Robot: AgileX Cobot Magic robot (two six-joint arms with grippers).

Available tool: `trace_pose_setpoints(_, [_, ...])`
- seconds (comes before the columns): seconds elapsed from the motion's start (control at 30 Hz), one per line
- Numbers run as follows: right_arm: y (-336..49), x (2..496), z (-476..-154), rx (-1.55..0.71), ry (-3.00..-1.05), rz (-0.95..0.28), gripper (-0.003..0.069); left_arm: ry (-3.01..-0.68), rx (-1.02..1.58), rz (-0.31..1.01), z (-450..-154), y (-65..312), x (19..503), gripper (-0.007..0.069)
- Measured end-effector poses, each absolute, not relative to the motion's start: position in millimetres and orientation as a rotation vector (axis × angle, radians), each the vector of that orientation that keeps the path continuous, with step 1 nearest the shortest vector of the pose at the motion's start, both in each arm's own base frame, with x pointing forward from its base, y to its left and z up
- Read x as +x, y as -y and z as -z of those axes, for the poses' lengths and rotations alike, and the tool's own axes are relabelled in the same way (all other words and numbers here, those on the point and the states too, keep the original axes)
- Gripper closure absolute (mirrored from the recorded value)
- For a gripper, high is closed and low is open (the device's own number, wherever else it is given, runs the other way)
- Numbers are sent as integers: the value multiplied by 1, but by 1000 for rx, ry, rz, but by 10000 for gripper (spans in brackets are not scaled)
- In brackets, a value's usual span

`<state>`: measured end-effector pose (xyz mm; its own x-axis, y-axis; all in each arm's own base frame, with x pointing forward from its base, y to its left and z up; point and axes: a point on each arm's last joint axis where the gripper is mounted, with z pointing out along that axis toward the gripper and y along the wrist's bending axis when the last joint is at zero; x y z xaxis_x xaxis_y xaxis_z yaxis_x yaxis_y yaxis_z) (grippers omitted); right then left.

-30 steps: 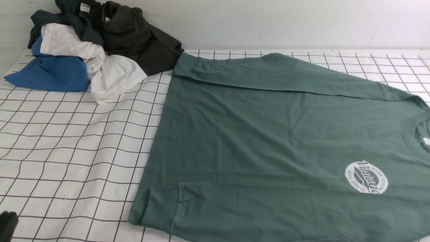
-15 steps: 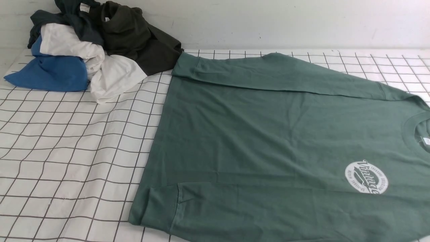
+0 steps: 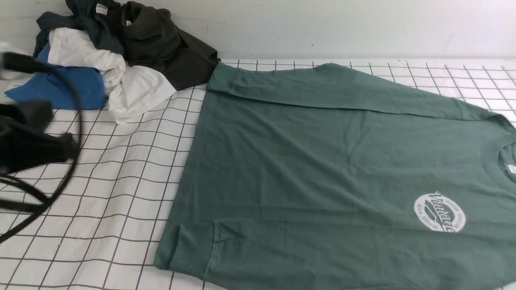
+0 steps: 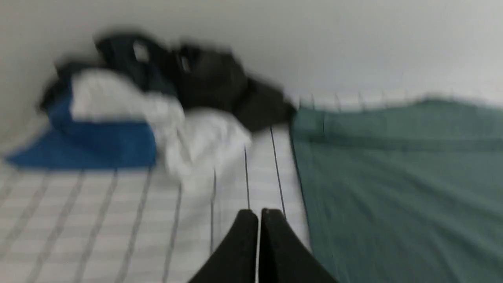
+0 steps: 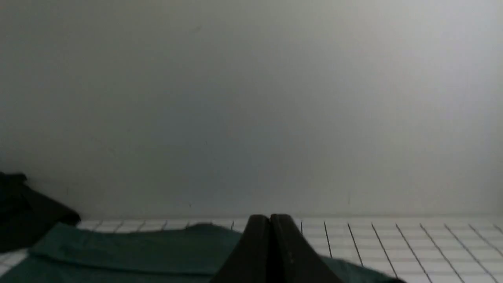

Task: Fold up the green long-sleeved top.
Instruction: Use the left arm to clamp the cuff closest to it, then use the left arm to drag and place the cuff at the centered position on the left edge of the fabric

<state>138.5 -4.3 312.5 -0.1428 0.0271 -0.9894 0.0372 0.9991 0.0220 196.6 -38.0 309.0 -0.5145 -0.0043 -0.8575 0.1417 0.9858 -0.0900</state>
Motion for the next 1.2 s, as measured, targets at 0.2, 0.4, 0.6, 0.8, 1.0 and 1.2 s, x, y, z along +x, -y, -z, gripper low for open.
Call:
trace_pose_setpoints(0.2, [-3,176,-270,104,-2381,-47,671,-2688,365,216,-241,100,241,619])
trace_pose_setpoints(0.4, [-37,193,-250,-265,-2533,-125,671,-2902,507,187,-186,135,275,445])
trace_pose_setpoints(0.6, [-54,194,-247,-454,-2496,-155,671,-2953,509,181,-170,143,292,206])
trace_pose_setpoints(0.8, [-56,200,-251,-427,-2416,-165,670,-2929,496,194,-169,145,296,202])
trace_pose_setpoints(1.0, [-57,201,-253,-395,-2401,-194,670,-2958,496,183,-156,146,298,400])
trace_pose_setpoints(1.2, [-57,201,-253,-382,-2401,-203,670,-2873,516,212,-182,153,305,617])
